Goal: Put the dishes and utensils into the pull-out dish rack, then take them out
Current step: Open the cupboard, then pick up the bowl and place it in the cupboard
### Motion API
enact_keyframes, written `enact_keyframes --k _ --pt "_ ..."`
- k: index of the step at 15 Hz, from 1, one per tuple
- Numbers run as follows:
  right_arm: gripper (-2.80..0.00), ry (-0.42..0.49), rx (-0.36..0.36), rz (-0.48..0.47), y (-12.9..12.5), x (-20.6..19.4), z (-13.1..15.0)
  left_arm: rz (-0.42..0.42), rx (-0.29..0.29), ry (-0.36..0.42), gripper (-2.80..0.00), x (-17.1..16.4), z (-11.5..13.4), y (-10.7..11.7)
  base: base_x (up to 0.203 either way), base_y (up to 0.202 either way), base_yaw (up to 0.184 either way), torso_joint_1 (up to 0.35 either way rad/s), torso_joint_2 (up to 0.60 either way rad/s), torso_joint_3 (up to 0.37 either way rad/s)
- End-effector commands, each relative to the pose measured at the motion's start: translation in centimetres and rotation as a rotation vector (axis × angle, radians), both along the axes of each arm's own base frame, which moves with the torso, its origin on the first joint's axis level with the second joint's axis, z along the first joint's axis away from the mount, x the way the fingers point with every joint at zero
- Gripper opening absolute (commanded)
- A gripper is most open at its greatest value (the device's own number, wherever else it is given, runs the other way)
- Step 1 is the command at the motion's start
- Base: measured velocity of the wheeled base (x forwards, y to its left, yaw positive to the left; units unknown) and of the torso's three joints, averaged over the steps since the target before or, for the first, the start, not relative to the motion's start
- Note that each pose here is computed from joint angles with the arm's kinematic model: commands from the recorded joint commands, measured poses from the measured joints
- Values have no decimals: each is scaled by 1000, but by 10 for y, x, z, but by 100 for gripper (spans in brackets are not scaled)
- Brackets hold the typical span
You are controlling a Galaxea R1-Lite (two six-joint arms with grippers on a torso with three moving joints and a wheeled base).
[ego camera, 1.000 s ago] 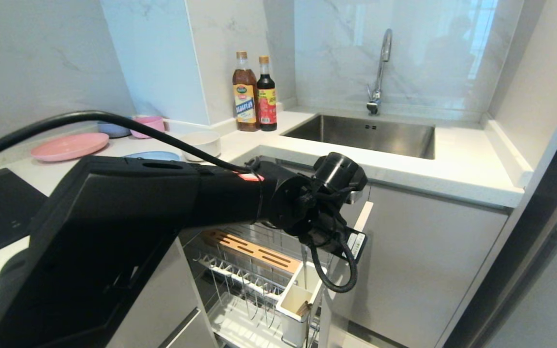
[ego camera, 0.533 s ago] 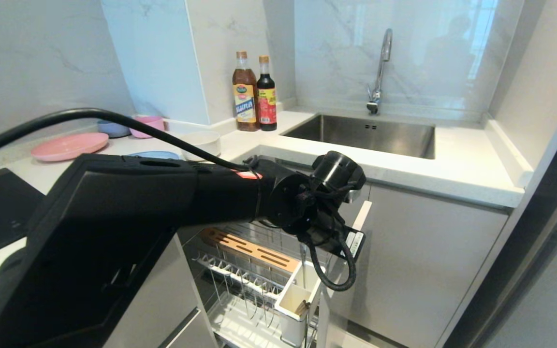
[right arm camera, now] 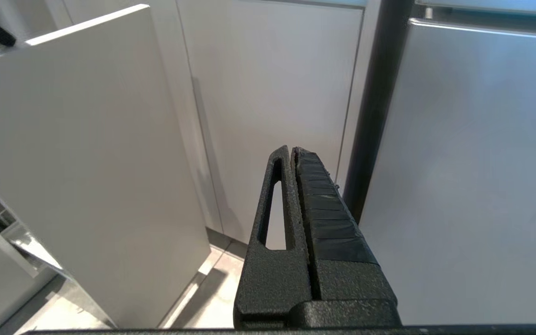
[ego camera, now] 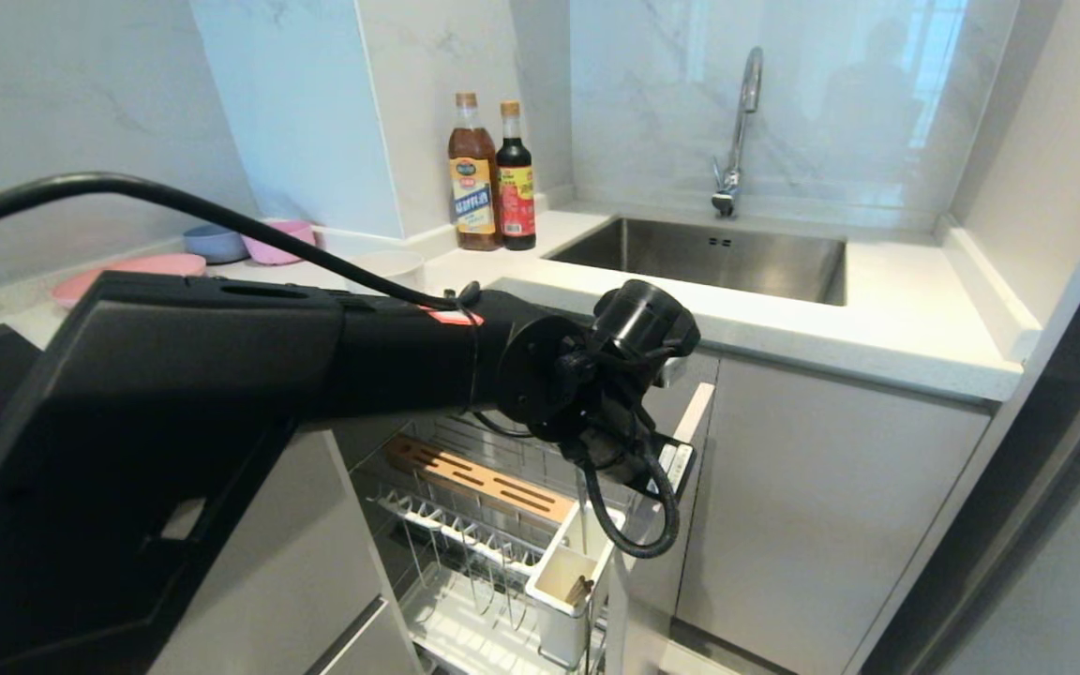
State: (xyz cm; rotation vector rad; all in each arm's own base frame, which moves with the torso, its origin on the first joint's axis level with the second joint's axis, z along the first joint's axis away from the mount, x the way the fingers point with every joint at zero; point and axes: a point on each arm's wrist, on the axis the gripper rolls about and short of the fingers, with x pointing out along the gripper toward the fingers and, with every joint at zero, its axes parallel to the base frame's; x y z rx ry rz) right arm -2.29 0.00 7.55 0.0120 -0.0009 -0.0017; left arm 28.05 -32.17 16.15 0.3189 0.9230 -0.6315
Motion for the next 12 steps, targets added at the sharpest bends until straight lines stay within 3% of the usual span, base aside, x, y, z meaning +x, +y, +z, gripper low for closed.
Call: enact_keyframes --k 1,9,12 --pt "-280 2 0 0 0 0 0 5 -95 -89 -280 -10 44 12 0 0 0 0 0 0" --pt "-280 2 0 0 0 0 0 28 -299 -320 -280 -66 156 64 0 0 0 0 0 0" --pt "-280 2 0 0 0 0 0 51 -356 -407 -280 -90 187 86 0 0 0 0 0 0"
